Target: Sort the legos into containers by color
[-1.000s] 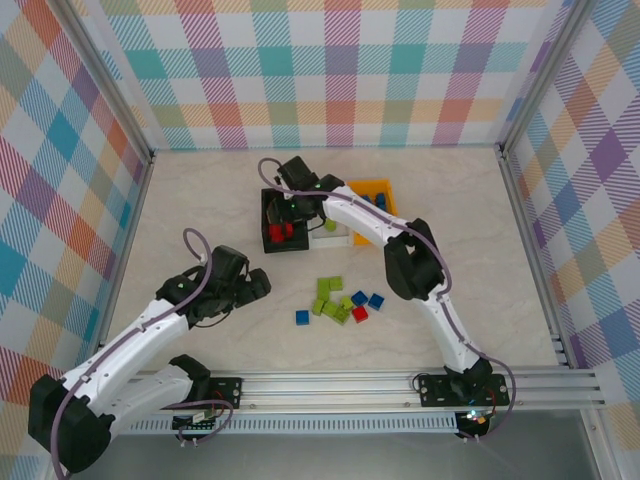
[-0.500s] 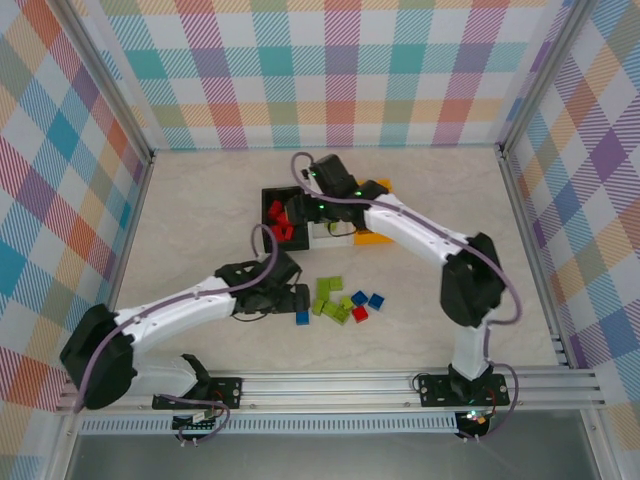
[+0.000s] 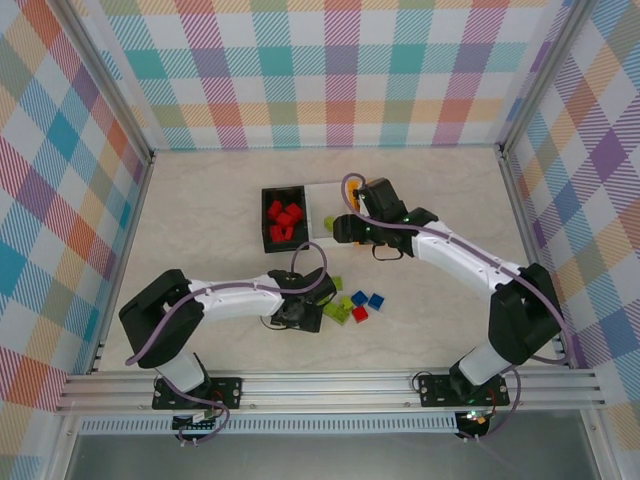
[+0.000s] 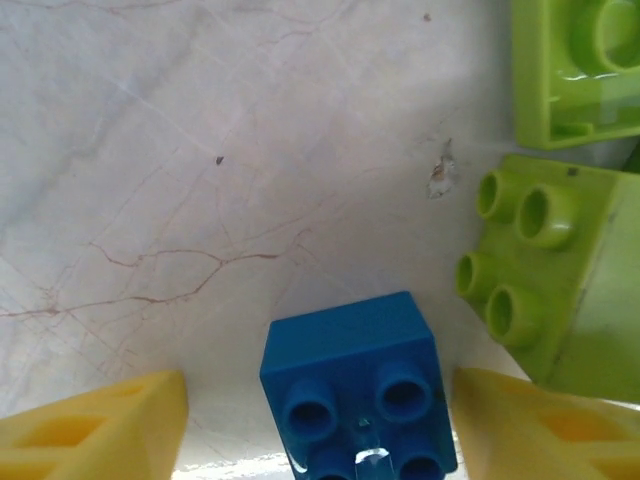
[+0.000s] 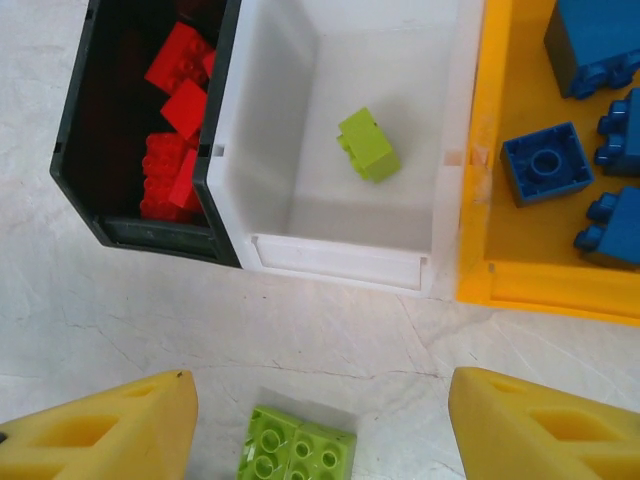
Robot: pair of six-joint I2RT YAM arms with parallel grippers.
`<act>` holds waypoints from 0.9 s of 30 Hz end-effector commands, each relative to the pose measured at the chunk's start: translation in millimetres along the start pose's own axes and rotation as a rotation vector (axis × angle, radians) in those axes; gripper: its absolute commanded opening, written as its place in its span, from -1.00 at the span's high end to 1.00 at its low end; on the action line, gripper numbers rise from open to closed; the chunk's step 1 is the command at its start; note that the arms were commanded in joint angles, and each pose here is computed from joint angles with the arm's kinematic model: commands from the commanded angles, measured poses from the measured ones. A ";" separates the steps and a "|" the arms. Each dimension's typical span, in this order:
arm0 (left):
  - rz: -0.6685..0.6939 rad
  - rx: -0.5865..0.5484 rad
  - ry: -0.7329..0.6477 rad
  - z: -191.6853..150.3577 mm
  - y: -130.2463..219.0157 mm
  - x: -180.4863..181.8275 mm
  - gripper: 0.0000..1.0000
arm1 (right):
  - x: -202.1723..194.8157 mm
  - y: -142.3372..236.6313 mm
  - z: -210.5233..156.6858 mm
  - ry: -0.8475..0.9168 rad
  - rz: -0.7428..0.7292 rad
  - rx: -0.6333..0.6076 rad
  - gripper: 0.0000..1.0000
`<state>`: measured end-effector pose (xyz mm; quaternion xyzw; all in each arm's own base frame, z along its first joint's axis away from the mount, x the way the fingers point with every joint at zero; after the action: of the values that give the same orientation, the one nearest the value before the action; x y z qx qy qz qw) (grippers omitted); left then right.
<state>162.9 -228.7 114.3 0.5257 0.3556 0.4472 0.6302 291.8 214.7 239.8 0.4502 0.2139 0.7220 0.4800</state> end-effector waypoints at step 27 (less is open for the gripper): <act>-0.061 -0.388 0.025 200.5 99.1 -30.6 0.50 | -71.3 64.5 -52.1 -0.179 -0.199 -0.183 -0.39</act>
<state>291.2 -308.0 263.7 0.3480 0.3009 0.4996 0.7340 235.2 141.3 234.8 0.4433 0.1482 0.6678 0.5792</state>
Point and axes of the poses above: each hand's point on the last joint's axis, 136 mm out from that joint toward the fingers, its own y axis back along the fingers, its own x axis along the line the jaws close on, z = x × y, the point moved 10 cm from there along y, back along the fingers, and after that the axes turned 10 degrees about -y, right-handed, at the moved point
